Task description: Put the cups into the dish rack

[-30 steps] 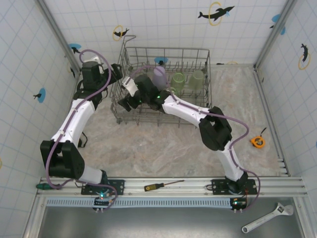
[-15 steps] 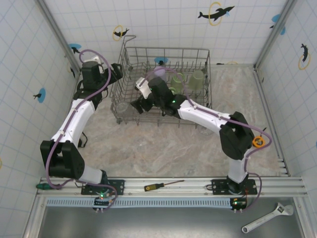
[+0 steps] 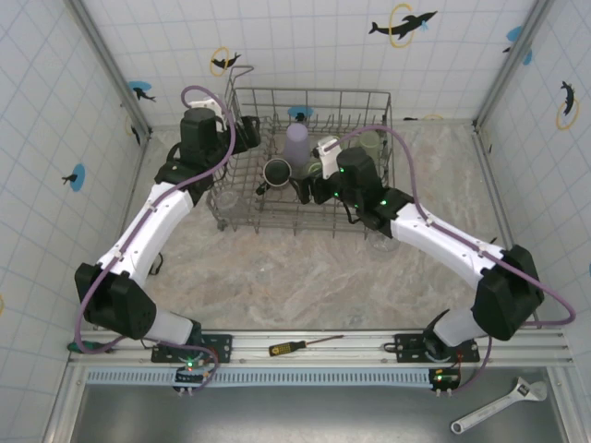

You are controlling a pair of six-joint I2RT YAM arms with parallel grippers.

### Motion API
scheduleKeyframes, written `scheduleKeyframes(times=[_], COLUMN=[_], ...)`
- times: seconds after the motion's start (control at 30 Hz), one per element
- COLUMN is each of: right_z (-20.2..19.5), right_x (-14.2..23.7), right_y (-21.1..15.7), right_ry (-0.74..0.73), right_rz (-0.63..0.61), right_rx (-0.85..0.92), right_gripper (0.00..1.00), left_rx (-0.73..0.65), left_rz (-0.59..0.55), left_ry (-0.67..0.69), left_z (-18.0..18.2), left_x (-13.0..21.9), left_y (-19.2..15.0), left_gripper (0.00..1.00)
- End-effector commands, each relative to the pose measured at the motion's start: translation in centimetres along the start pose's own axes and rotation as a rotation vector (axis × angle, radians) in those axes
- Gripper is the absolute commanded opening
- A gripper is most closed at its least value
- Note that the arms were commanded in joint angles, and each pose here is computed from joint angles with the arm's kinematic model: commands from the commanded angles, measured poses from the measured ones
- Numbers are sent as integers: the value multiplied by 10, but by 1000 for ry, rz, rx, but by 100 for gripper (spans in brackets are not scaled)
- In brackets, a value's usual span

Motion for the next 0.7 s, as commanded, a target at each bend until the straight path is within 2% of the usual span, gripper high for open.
scheduleKeyframes(times=[0.0,0.37,0.67], right_z=[-22,-88,-112], right_x=[25,76,96], right_y=[0,-31,-48], right_ry=[-81,-276,-366], right_rz=[-38,-55,-22], right_rx=[-119,-356,-445], right_gripper=[100,100,100], left_rx=[-48,-153,-216], left_rz=[9,123,217], left_ry=[17,-73,-135], left_z=[-18,-95,-136], left_x=[12,31,43], left_y=[-3,-56,-99], left_gripper=[97,98,98])
Point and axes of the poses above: each hand's point on the last joint's axis, 136 mm out from that joint toward the fingers, its own x axis back along the fingers, its own z axis along the line the jaws close on, y = z × x, the point moved 8 cm from there along x, back along the fingers, and after that the axes turned 3 degrees about x, right-handed, at the moved point
